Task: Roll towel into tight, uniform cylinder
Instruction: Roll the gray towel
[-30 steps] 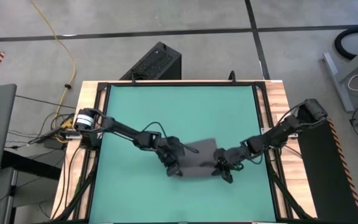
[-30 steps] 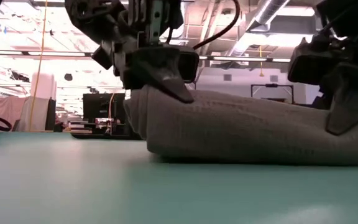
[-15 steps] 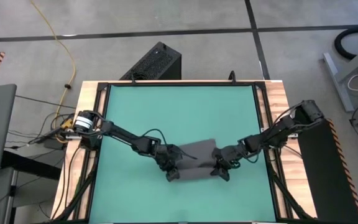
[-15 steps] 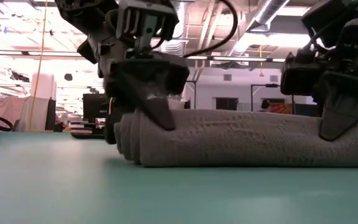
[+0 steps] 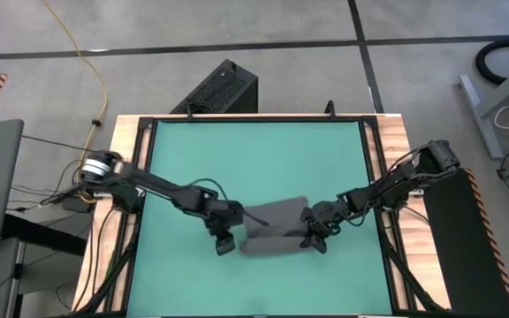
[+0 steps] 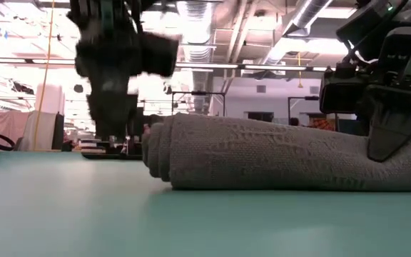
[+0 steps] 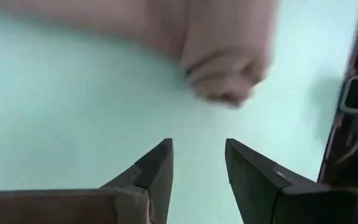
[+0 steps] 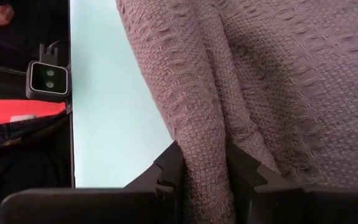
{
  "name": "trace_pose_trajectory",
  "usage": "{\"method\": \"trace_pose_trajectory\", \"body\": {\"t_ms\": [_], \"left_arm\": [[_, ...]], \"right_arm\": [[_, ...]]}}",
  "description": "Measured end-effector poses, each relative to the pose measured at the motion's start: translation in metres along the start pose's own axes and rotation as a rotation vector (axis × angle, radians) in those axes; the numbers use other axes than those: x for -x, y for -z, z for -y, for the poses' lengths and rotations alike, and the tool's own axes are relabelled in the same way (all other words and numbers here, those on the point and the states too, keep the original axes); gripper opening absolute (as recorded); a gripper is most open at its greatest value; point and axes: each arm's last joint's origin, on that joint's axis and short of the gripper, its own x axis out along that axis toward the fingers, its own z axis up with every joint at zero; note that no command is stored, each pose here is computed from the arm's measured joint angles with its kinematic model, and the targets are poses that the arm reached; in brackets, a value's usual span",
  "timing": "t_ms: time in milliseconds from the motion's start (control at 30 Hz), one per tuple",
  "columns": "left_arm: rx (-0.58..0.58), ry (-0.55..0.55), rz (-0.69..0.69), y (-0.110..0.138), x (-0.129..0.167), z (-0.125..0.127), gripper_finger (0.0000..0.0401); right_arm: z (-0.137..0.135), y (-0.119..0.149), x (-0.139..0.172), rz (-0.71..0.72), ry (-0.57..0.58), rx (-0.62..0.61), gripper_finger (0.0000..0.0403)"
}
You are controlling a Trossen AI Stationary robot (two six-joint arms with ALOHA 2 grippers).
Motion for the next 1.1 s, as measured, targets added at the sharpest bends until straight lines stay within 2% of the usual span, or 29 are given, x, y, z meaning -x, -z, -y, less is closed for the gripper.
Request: {"method": "trace_pose_trajectory", "body": {"t_ms": [67, 167, 200, 267, 400, 467, 667, 800, 900, 1100], "left_arm": [[-0.080, -0.017, 0.117, 0.001, 0.015, 0.014, 0.0133], [-0.284, 0.016, 0.454, -0.004, 0.036, 0.051, 0.0133], [-0.357, 0.020, 0.556, -0.005, 0.038, 0.063, 0.0131], [-0.448, 0.006, 0.668, -0.008, 0.027, 0.073, 0.0123], [-0.463, -0.049, 0.696, -0.020, -0.021, 0.056, 0.0093], [-0.439, -0.055, 0.725, -0.030, -0.032, 0.045, 0.0076], [-0.379, 0.003, 0.641, -0.042, -0.052, 0.017, 0.0033], [-0.429, 0.046, 0.696, -0.046, -0.047, 0.024, 0.0011], [-0.445, 0.049, 0.689, -0.043, -0.048, 0.027, 0.0002], [-0.412, 0.015, 0.668, -0.039, -0.070, 0.019, 0.0000]], "right_arm": [[0.001, -0.002, 0.000, 0.004, 0.002, 0.003, 0.0093], [0.005, -0.004, 0.001, 0.009, 0.009, -0.007, 0.0093], [0.006, -0.005, 0.002, 0.011, 0.012, -0.011, 0.0093], [0.007, -0.006, 0.002, 0.013, 0.016, -0.017, 0.0093], [0.007, -0.006, 0.002, 0.012, 0.011, -0.019, 0.0093], [0.007, -0.006, 0.002, 0.011, 0.009, -0.019, 0.0093], [0.007, -0.006, 0.002, 0.011, 0.008, -0.023, 0.0093], [0.007, -0.006, 0.002, 0.011, 0.009, -0.024, 0.0093], [0.007, -0.006, 0.002, 0.012, 0.010, -0.024, 0.0093], [0.007, -0.007, 0.002, 0.013, 0.011, -0.020, 0.0094]]}}
